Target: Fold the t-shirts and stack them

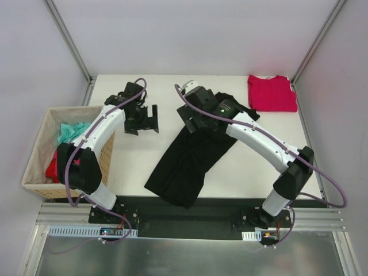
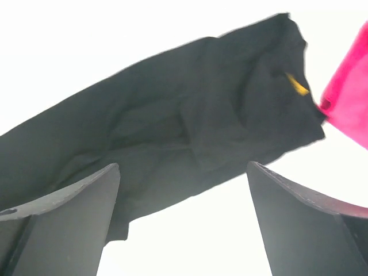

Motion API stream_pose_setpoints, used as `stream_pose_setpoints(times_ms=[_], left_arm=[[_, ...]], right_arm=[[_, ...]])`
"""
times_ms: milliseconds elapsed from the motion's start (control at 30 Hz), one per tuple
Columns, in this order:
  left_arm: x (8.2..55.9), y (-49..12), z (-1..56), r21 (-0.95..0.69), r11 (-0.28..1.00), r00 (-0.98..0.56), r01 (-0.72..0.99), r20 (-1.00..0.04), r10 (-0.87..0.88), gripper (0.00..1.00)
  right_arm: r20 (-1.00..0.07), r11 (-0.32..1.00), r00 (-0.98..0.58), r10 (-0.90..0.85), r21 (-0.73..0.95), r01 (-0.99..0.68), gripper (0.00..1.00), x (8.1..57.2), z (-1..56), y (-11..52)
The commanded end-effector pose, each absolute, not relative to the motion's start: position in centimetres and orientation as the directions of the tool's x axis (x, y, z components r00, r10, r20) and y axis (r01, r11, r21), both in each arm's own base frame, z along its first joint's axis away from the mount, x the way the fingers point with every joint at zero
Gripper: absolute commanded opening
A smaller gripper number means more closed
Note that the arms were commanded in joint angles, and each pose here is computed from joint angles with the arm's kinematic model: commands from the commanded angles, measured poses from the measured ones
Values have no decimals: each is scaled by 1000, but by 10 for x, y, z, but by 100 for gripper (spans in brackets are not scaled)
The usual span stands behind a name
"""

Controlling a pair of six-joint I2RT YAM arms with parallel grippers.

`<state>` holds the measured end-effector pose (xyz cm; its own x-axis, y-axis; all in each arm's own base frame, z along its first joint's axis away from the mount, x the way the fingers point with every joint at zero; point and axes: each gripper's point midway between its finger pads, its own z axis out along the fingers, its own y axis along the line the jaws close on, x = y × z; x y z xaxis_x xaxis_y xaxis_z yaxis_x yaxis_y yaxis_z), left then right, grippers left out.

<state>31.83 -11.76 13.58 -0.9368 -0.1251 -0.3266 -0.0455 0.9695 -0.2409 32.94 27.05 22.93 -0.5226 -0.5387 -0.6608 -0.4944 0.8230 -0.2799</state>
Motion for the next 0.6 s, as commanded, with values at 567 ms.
stream_pose_setpoints(times_ms=[567], left_arm=[[197, -190, 113, -359, 913, -972, 195, -192, 133, 99]], right_arm=[[-408, 936, -894, -185, -351, -34, 97, 469, 96, 105]])
